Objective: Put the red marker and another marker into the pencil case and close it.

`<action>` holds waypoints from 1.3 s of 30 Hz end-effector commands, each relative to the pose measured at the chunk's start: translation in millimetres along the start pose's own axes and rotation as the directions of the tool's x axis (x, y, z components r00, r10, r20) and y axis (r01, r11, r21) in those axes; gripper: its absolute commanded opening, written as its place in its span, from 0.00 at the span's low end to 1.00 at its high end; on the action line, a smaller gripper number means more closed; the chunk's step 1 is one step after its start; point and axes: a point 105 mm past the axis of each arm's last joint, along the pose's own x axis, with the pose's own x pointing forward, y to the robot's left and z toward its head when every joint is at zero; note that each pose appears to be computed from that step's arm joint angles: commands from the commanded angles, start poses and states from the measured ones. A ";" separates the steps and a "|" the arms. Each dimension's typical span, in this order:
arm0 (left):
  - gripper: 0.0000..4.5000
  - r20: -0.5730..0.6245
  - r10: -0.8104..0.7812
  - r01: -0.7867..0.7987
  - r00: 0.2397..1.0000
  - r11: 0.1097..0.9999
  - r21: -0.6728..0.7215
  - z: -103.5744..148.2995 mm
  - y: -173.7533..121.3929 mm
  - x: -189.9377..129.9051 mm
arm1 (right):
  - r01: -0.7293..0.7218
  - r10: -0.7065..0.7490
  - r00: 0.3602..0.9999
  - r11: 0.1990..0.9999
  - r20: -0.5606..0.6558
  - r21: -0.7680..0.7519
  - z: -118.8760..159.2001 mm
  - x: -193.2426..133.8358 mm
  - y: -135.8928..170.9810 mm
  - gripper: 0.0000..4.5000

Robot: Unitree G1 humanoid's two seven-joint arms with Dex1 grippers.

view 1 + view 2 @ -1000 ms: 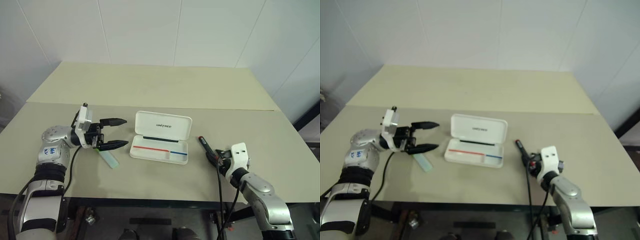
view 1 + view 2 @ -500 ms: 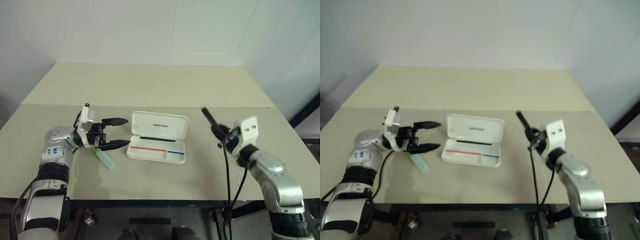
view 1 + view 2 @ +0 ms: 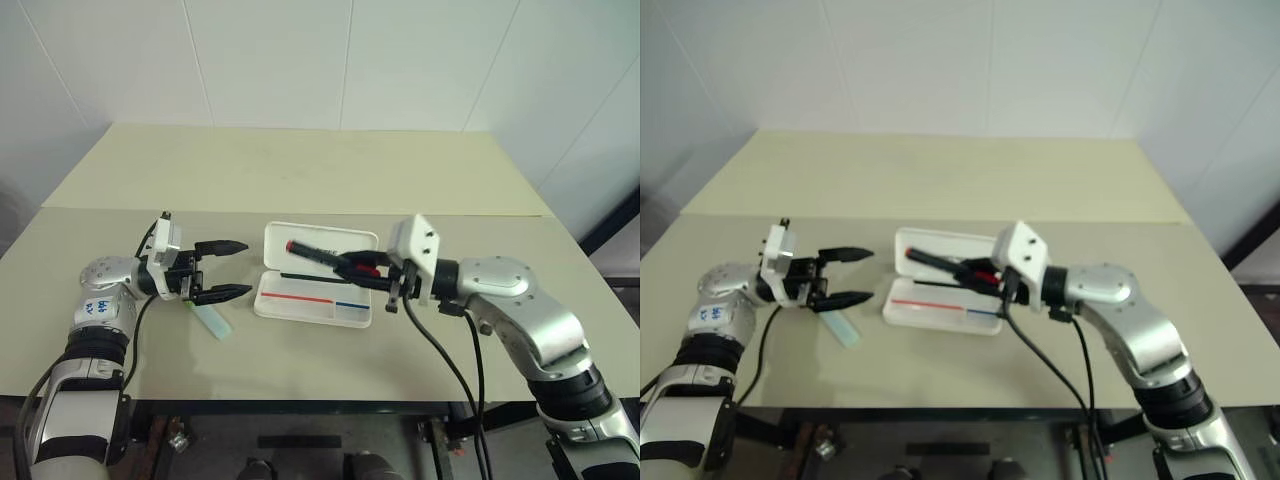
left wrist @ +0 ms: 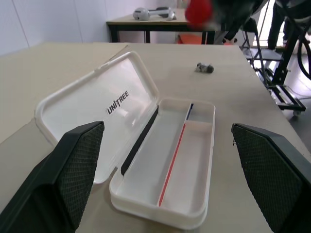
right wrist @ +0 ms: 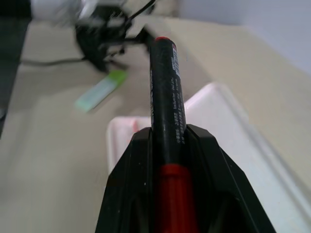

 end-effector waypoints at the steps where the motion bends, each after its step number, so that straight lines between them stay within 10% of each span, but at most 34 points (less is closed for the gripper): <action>1: 1.00 -0.015 -0.089 0.089 0.996 0.995 0.036 4.4 -9.6 -11.0 | -0.052 0.048 0.998 0.993 -0.041 -0.110 -9.9 10.1 -4.5 0.13; 27: 1.00 0.010 -0.101 0.101 0.995 0.994 0.048 6.6 -19.2 -13.4 | -0.081 0.055 0.991 0.973 -0.121 -0.216 -39.7 56.8 -30.4 0.13; 39: 1.00 0.031 -0.080 0.077 0.996 0.994 0.076 9.2 -23.2 -10.9 | -0.123 0.124 0.992 0.973 -0.007 -0.193 5.4 33.1 -12.0 0.99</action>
